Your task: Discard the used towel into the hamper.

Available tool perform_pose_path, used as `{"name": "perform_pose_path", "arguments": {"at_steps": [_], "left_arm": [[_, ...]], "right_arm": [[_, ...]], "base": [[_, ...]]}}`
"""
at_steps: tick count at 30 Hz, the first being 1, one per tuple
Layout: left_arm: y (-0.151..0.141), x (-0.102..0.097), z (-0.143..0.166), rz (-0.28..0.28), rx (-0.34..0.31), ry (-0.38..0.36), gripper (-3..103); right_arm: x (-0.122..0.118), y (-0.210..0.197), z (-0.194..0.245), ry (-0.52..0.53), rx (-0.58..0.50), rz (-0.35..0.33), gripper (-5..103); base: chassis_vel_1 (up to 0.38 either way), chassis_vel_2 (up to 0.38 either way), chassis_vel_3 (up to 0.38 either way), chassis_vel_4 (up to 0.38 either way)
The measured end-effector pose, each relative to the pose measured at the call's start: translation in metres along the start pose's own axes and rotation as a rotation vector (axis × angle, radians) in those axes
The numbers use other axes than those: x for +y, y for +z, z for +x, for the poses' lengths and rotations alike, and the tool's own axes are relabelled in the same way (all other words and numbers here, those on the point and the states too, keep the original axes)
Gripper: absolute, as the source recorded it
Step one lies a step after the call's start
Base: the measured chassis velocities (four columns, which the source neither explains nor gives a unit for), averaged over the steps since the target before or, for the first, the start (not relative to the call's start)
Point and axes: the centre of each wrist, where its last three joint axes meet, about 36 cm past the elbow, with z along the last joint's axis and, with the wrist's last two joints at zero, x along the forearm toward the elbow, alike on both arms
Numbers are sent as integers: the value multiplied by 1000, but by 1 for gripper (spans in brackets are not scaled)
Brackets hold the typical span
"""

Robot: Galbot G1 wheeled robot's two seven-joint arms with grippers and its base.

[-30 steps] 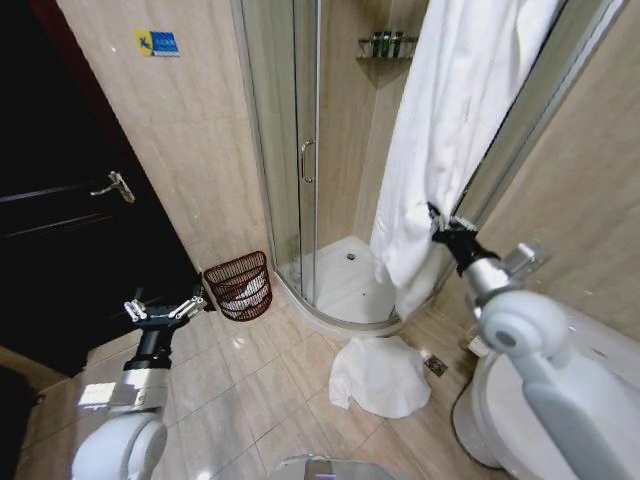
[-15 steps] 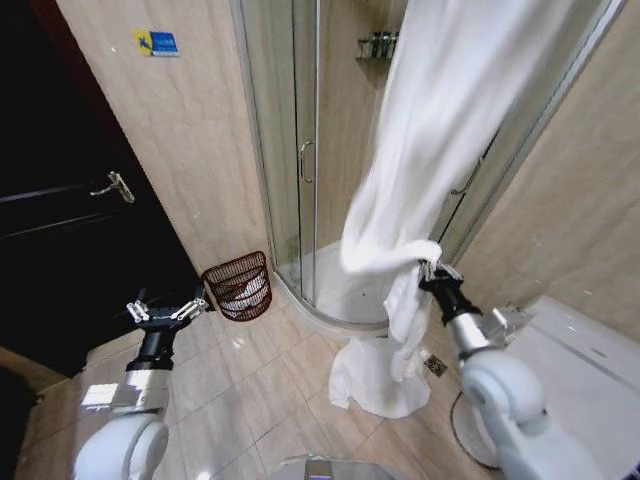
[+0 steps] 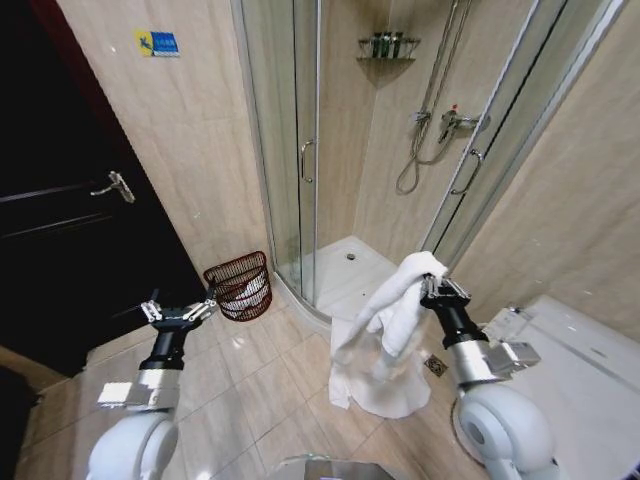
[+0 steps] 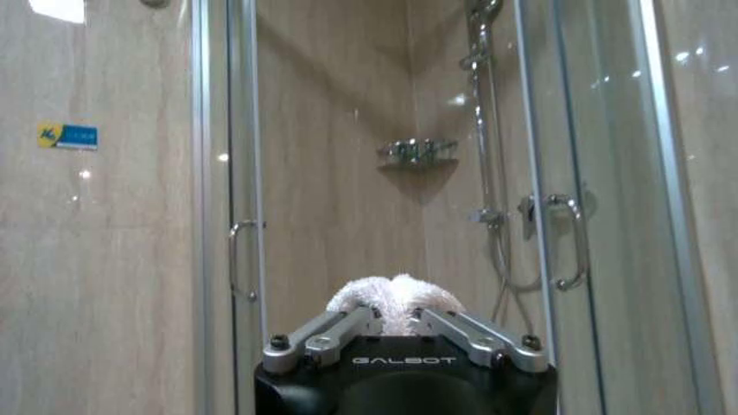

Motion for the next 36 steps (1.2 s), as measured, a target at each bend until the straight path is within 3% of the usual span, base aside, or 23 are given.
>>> {"name": "perform_pose_path", "arguments": {"at_steps": [9, 36], "left_arm": [[1, -4, -2, 9, 4, 2, 100], [2, 0, 2, -2, -10, -11, 100]], "right_arm": [[-1, 2, 4, 60, 1, 9, 4], [-1, 2, 4, 34, 7, 51, 4]], "base": [[0, 0, 0, 0], [0, 0, 0, 0]]}}
